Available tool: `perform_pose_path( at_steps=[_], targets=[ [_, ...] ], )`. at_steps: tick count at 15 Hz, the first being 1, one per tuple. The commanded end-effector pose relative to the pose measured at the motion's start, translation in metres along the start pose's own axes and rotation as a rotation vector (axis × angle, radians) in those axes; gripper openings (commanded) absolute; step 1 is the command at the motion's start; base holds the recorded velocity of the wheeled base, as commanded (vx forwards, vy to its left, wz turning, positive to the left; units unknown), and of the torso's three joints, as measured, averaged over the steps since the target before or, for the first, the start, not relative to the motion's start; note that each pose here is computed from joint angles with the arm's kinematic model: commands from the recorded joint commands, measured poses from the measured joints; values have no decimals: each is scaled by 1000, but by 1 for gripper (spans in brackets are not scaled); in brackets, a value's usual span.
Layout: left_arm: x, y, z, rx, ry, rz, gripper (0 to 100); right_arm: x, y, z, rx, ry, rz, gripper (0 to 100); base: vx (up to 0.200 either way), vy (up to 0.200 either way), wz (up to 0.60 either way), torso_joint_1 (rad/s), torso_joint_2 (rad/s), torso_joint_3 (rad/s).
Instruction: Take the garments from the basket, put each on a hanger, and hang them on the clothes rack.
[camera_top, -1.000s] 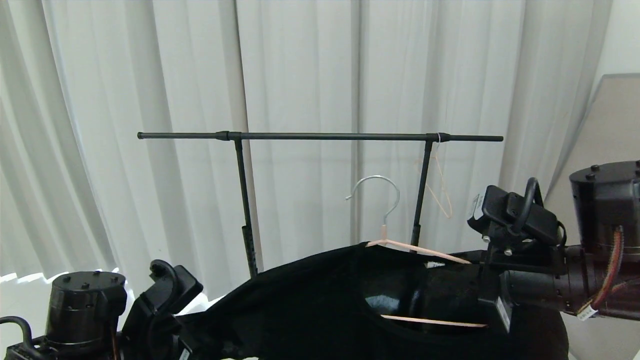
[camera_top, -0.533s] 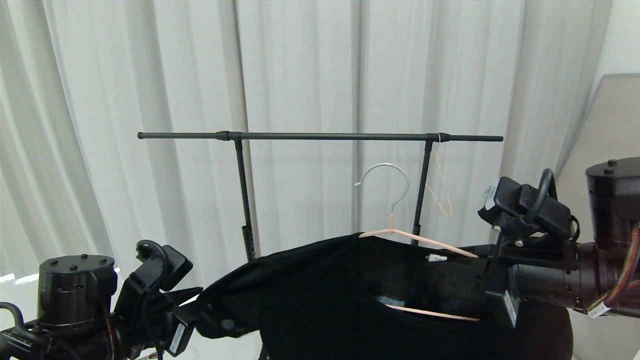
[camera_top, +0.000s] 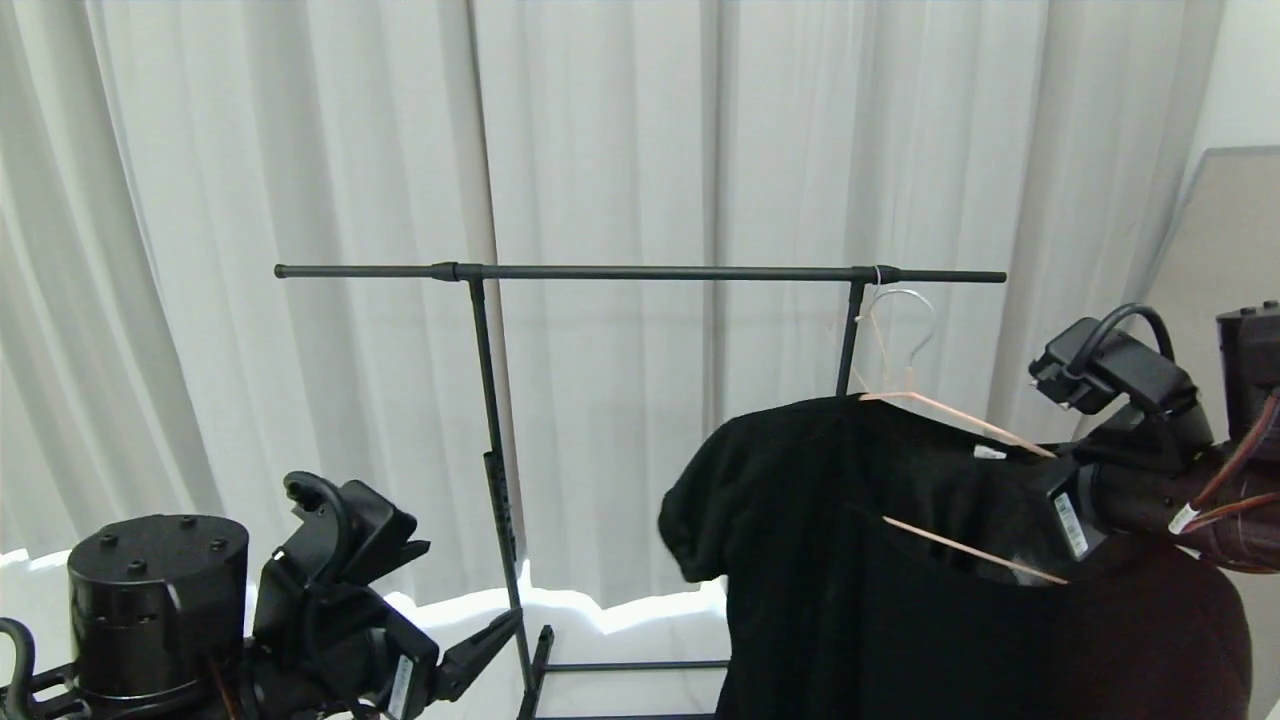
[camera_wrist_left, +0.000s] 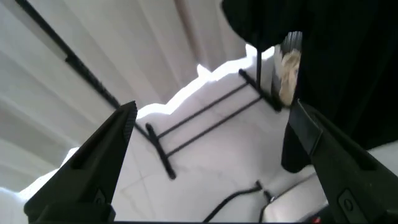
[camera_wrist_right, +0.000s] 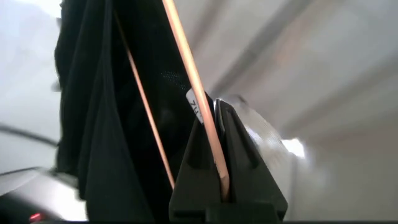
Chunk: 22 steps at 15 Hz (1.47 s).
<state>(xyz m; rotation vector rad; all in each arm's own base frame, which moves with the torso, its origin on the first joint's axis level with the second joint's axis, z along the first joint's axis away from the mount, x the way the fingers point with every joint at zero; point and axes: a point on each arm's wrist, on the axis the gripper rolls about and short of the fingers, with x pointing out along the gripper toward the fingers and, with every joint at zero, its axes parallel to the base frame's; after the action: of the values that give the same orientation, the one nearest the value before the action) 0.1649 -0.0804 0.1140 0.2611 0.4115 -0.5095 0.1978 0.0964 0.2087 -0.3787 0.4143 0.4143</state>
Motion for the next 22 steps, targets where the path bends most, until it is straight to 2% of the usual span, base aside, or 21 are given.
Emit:
perform_pose_path(
  at_steps=[1, 2, 4, 8, 10, 17, 22],
  targets=[
    [5, -23, 21, -7, -55, 20, 100, 1, -23, -8, 49, 52, -118, 0, 0, 0, 0, 0, 0, 0],
    [11, -29, 18, 8, -21, 92, 100, 1, -32, -13, 97, 76, -165, 0, 0, 0, 0, 0, 0, 0],
    [11, -29, 18, 13, -19, 93, 100, 1, -33, -12, 140, 73, -181, 0, 0, 0, 0, 0, 0, 0],
    [11, -25, 20, 23, -25, 128, 100, 9, -33, -14, 167, 93, -204, 0, 0, 0, 0, 0, 0, 0],
    [8, -25, 22, 22, -37, 130, 100, 13, -34, -12, 177, 72, -214, 0, 0, 0, 0, 0, 0, 0],
    [5, -25, 22, 20, -47, 126, 100, 15, -34, -11, 184, 56, -224, 0, 200, 0, 0, 3, 5, 2],
    [4, -24, 22, 18, -48, 128, 100, 18, -25, -8, 182, 53, -189, 0, 200, 0, 0, 5, 4, 1]
  ],
)
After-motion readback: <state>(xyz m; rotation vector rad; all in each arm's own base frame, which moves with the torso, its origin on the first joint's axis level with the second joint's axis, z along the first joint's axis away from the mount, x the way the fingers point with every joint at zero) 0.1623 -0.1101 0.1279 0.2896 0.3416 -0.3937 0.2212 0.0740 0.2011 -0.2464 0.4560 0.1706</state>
